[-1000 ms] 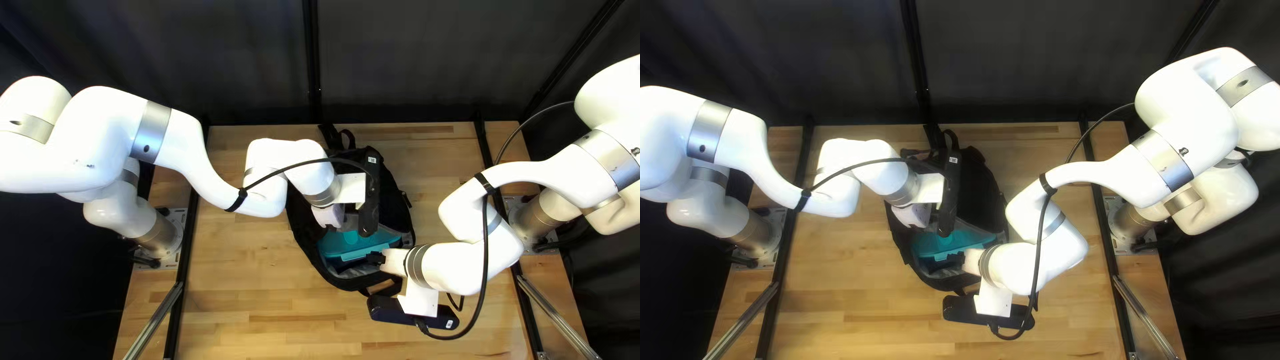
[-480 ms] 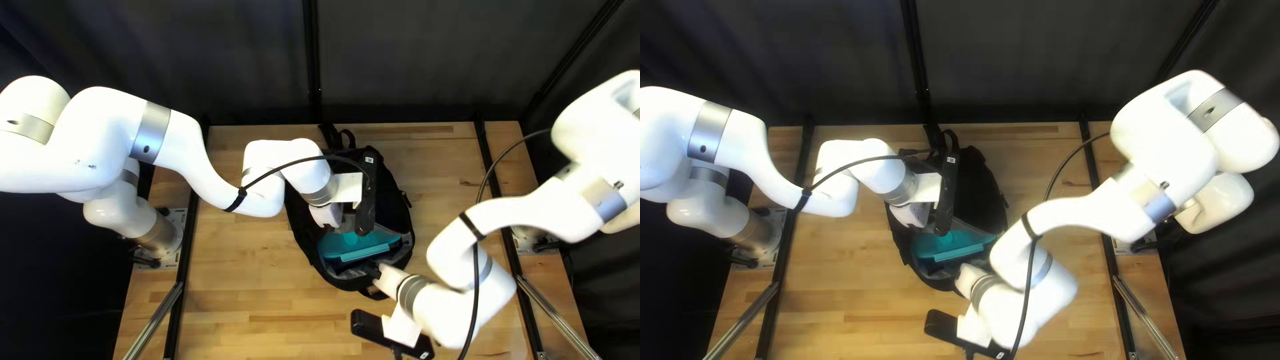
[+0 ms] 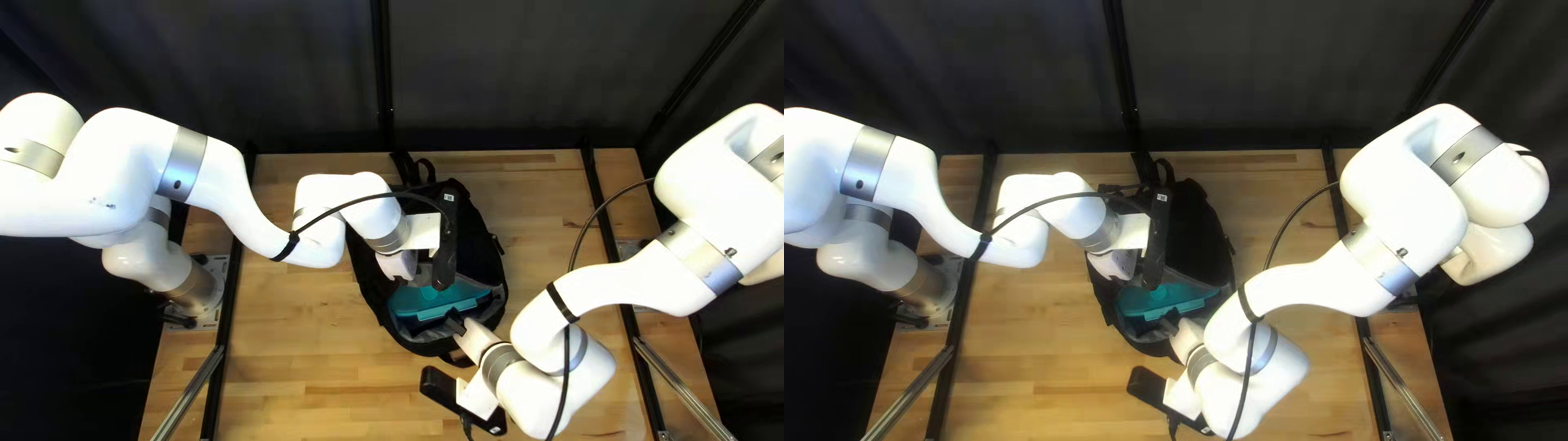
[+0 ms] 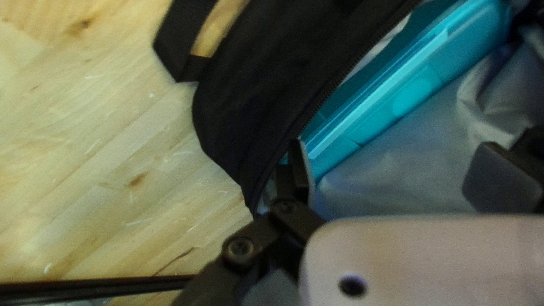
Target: Remove a lunch box from a kids backpack
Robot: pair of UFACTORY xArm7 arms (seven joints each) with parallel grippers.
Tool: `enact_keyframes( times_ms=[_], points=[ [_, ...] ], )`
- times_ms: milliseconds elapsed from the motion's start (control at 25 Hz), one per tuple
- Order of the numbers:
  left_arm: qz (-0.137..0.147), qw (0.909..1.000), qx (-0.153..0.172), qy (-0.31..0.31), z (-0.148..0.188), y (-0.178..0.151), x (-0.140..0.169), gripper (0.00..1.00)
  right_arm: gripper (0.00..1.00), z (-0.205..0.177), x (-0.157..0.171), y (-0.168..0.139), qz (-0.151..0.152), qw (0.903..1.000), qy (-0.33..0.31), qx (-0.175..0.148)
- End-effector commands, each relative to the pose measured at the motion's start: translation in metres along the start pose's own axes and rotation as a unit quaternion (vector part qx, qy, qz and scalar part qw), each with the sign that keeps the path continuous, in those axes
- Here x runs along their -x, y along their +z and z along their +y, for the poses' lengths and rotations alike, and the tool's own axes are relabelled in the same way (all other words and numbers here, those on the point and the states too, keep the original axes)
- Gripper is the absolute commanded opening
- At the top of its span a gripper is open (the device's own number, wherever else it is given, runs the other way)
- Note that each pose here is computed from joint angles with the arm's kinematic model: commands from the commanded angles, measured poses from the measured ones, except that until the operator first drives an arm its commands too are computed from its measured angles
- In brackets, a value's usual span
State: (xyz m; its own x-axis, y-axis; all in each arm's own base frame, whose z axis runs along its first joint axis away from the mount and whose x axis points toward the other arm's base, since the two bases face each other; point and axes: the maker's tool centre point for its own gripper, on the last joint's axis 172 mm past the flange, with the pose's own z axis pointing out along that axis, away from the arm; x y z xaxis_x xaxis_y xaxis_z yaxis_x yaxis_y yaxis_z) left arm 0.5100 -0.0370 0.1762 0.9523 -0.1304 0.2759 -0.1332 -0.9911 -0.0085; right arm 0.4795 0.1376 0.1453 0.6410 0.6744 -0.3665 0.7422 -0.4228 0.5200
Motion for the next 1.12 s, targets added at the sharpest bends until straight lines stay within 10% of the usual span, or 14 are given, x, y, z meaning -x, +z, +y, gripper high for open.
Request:
enact_keyframes(
  times_ms=[40, 1120],
  points=[
    [-0.001, 1.0, 0.0, 0.0, 0.0, 0.001, 0.0, 0.0, 1.0, 0.006, 0.0, 0.005, -0.014, 0.9995, 0.021, 0.016],
    [0.002, 1.0, 0.0, -0.003, 0.0, 0.001, 0.003, 0.0, 0.86, 0.0, 0.01, 0.067, 0.016, 0.9882, 0.147, 0.038]
  ],
)
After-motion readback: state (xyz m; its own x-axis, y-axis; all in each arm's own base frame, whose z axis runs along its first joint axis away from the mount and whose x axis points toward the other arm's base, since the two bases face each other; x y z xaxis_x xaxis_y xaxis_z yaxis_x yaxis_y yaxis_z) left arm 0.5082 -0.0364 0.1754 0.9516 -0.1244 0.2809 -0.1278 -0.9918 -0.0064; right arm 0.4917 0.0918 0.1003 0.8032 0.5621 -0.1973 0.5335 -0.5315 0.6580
